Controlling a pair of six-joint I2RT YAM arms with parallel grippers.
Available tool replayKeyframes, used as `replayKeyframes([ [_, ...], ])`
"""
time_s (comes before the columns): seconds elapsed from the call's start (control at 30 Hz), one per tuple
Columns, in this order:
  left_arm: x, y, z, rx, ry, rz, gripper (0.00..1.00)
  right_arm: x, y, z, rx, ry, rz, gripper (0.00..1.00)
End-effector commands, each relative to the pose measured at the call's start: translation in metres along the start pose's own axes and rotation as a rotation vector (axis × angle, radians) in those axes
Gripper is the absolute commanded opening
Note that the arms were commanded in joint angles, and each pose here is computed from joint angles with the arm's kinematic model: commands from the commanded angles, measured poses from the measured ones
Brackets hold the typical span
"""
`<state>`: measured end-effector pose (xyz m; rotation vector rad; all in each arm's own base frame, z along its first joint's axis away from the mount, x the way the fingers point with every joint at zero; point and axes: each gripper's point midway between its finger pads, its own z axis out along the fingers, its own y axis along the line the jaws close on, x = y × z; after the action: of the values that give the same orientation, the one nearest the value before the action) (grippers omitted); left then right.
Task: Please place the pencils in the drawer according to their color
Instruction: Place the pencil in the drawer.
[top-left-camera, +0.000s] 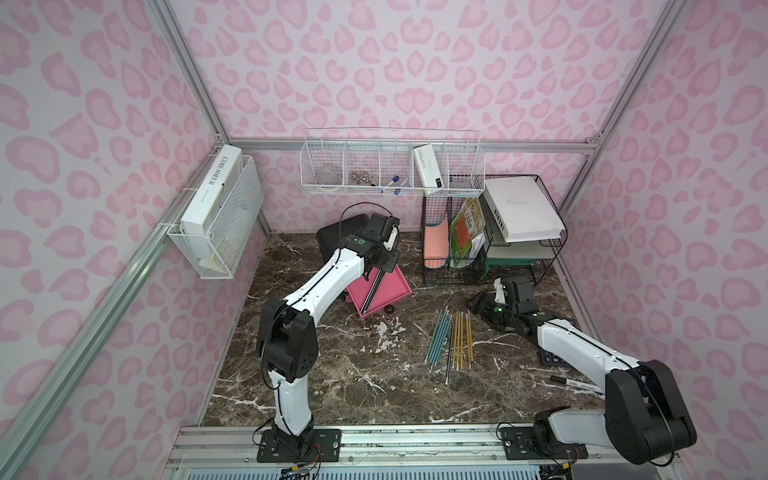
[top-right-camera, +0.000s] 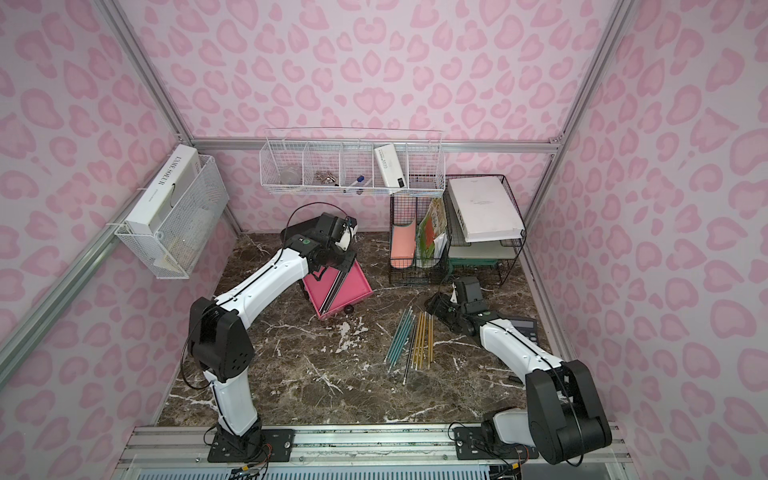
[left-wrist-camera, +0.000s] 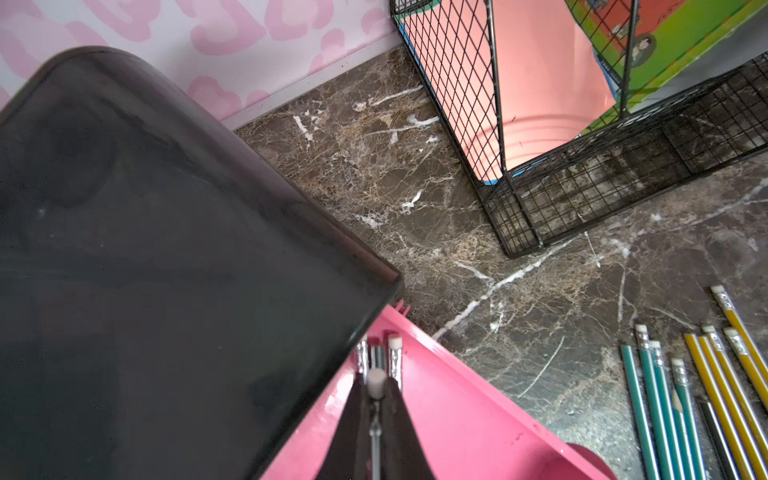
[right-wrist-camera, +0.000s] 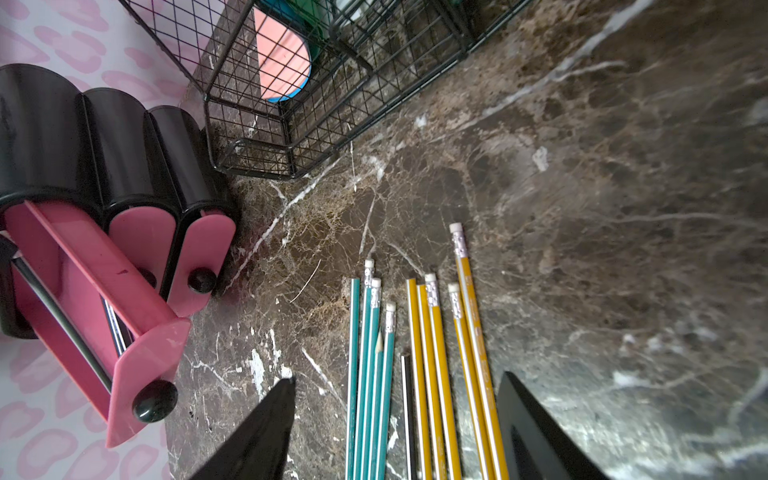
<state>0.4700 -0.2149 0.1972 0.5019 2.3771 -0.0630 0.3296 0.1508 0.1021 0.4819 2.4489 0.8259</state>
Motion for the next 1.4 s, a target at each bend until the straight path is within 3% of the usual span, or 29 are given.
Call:
replayKeyframes([
  [0.0,-0.013,0.003,-0.011,-0.004,-0.037,-0.003,0.4,-0.005,0.004,-0.001,-0.002,-0.013,-0.028,0.71],
  [0.1,-0.027,0.003,-0.026,0.002,-0.078,-0.005,0.58,-0.009,0.004,-0.002,0.005,-0.022,-0.039,0.75],
  [0.2,-0.04,0.004,-0.043,0.009,-0.117,-0.013,0.67,-0.017,0.004,-0.006,0.027,-0.049,-0.055,0.82],
  [0.37,-0.054,0.002,-0.074,0.041,-0.172,-0.04,0.79,-0.04,-0.002,-0.022,0.128,-0.158,-0.067,0.99],
  [0.6,-0.042,-0.022,-0.103,0.132,-0.163,-0.04,0.89,-0.058,-0.012,-0.05,0.169,-0.339,-0.079,1.0],
  [0.7,-0.026,-0.038,-0.109,0.167,-0.131,-0.035,0.93,-0.063,-0.015,-0.059,0.168,-0.399,-0.109,1.0],
  [0.73,-0.02,-0.045,-0.109,0.182,-0.118,-0.032,0.97,-0.063,-0.015,-0.06,0.179,-0.401,-0.13,1.0],
  [0.87,0.011,-0.077,-0.113,0.238,-0.052,-0.009,0.98,-0.062,-0.016,-0.059,0.206,-0.375,-0.184,1.0],
  [1.03,0.059,-0.127,-0.116,0.332,0.063,-0.028,0.99,-0.061,-0.022,-0.062,0.178,-0.386,-0.107,1.0],
  [1.37,0.167,-0.188,-0.122,0.317,0.433,-0.055,0.99,-0.062,-0.03,-0.065,0.091,-0.289,-0.019,1.0],
])
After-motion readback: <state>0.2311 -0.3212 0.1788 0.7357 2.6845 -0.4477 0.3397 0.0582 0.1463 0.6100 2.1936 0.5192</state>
